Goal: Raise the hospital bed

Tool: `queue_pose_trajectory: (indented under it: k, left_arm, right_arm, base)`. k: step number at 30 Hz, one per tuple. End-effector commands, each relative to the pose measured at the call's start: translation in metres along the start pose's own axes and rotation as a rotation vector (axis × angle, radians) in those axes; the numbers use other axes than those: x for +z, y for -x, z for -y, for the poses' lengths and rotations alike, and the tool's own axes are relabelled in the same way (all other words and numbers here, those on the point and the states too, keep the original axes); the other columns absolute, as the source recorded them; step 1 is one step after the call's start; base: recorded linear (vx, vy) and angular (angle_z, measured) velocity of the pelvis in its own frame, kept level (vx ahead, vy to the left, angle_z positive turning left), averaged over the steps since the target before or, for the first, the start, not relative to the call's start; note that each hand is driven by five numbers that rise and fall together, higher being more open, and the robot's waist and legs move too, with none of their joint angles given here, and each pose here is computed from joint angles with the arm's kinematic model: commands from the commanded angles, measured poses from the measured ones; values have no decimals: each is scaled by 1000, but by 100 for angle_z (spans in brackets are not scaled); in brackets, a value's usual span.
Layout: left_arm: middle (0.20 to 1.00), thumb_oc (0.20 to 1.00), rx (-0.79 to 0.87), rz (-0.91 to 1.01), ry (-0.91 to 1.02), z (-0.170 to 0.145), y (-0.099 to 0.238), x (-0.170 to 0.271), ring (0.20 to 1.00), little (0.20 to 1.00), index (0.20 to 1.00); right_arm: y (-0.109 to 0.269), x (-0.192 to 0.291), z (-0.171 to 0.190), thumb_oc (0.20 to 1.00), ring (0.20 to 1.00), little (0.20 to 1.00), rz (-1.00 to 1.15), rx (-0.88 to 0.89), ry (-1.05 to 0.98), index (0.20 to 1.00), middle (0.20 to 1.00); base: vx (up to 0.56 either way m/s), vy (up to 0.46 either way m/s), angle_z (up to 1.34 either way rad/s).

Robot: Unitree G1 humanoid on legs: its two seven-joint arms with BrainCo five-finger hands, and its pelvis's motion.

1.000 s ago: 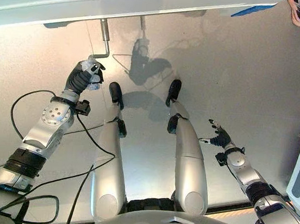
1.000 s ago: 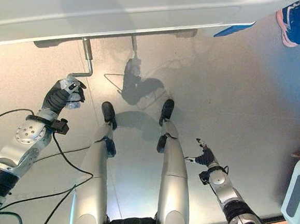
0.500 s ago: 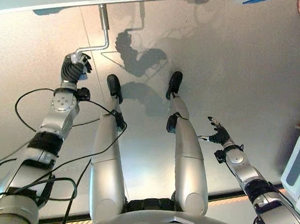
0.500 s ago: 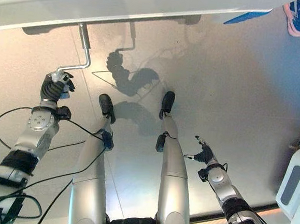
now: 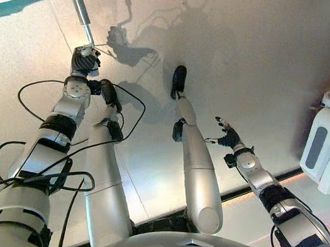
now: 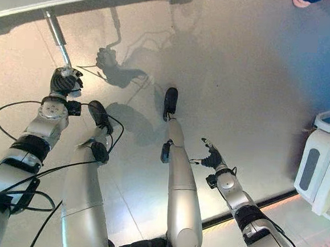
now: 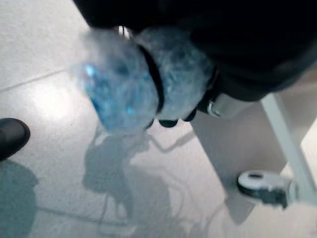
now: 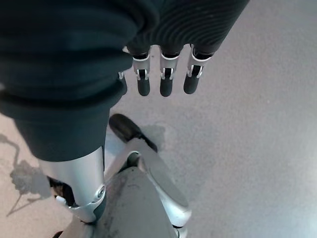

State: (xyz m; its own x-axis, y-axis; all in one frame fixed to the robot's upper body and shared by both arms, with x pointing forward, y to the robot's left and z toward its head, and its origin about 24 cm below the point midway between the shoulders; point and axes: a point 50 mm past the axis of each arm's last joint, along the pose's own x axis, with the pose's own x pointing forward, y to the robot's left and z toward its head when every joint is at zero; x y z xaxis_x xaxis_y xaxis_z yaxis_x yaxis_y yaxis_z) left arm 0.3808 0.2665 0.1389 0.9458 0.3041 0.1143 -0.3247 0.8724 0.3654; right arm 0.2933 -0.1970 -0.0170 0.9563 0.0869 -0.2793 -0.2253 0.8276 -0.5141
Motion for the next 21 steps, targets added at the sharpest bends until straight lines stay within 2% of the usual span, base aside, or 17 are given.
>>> queue_pose_trajectory:
  k: [1,2,4,5,10,13,14,16,21]
  left_arm:
    - [200,200,63,-15,-132,-26,-1,-7,200,200,200]
    - [200,200,-30,27,-140,1,3,-1,200,200,200]
    - [200,200,-30,27,-140,1,3,-2,200,200,200]
    - [200,200,-96,63,-129,20,7,4,200,200,200]
    - [200,200,-237,171,-79,58,17,25,200,200,200]
    - [200,200,-254,196,-71,63,19,31,200,200,200]
    - [200,200,-311,292,3,78,26,55,200,200,200]
    - [200,200,-369,364,92,86,38,70,200,200,200]
    - [200,200,-425,429,209,86,54,79,200,200,200]
  right_arm:
    - [7,-4,-17,1000,1000,1000,3,72,8,1000,1000]
    - [5,-2,-17,1000,1000,1000,4,75,24,1000,1000]
    - [5,-2,-17,1000,1000,1000,4,75,24,1000,1000]
    - [4,-1,-17,1000,1000,1000,3,75,33,1000,1000]
    - [1,2,-12,1000,1000,1000,7,69,63,1000,1000]
    - [1,1,-11,1000,1000,1000,4,67,70,1000,1000]
    - [3,-2,-6,1000,1000,1000,-2,56,93,1000,1000]
    - [5,-7,1,1000,1000,1000,-19,32,100,1000,1000]
    - [11,-19,5,1000,1000,1000,-58,14,88,1000,1000]
  base:
    - [-28,-97,-9]
    - [-24,-76,-10]
    - [-19,-73,-8]
    - [-20,-102,-8]
    - [-25,-144,-10]
    - [-18,-100,-6]
    - [-48,-212,-3]
    - [-60,-207,11]
    - [-40,-115,9]
